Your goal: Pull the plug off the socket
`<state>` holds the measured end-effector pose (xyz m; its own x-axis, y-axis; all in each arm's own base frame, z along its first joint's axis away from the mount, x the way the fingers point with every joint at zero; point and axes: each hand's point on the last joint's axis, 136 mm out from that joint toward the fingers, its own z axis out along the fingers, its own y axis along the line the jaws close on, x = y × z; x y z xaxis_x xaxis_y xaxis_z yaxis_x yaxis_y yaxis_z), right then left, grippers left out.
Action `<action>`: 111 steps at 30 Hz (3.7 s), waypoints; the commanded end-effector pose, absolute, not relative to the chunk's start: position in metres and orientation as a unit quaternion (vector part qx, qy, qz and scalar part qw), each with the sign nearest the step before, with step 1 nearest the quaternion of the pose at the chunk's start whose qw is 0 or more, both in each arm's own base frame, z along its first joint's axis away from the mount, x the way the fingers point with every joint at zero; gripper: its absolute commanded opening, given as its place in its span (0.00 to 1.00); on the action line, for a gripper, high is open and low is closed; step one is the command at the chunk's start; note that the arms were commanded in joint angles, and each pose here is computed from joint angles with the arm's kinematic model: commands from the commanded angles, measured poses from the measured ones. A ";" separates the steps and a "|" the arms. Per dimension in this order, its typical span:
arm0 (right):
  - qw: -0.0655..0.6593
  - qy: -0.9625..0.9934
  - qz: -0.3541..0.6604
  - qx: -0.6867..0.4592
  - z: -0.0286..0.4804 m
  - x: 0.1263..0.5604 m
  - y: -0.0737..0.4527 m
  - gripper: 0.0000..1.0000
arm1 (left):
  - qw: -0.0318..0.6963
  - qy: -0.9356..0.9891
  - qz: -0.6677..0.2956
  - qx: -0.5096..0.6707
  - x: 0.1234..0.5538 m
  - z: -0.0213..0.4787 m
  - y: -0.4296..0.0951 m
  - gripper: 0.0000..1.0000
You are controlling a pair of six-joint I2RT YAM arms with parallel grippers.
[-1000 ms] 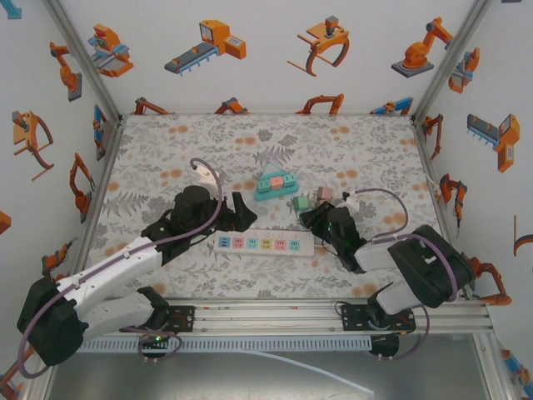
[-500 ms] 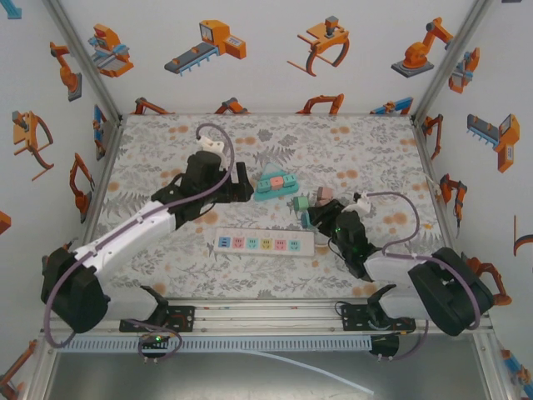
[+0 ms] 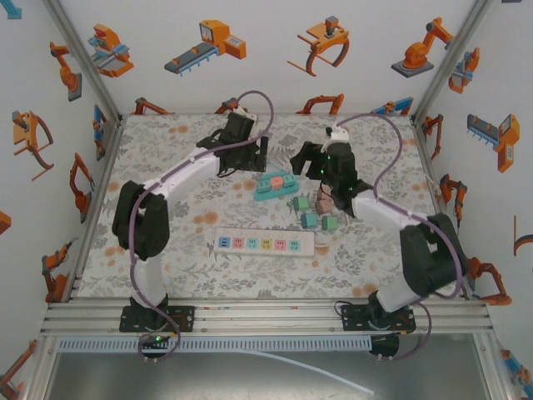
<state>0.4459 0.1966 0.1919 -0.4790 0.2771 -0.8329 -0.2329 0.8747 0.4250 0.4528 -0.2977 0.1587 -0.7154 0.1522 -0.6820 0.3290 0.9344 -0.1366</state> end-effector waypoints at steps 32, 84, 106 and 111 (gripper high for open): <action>0.293 0.892 0.336 -0.069 0.092 0.408 0.320 0.59 | 0.156 0.960 -0.184 0.141 0.388 0.089 -0.265 0.50; 0.431 0.560 0.207 -0.677 0.111 0.310 0.346 0.44 | 0.102 0.982 -0.137 0.082 0.394 0.045 -0.253 0.55; 0.458 0.598 0.283 -0.594 0.157 0.315 0.362 0.23 | 0.130 0.988 -0.013 0.081 0.398 0.028 -0.228 0.55; 0.459 0.580 0.266 -0.619 0.151 0.308 0.360 0.19 | 0.125 0.989 -0.014 0.082 0.397 0.023 -0.230 0.55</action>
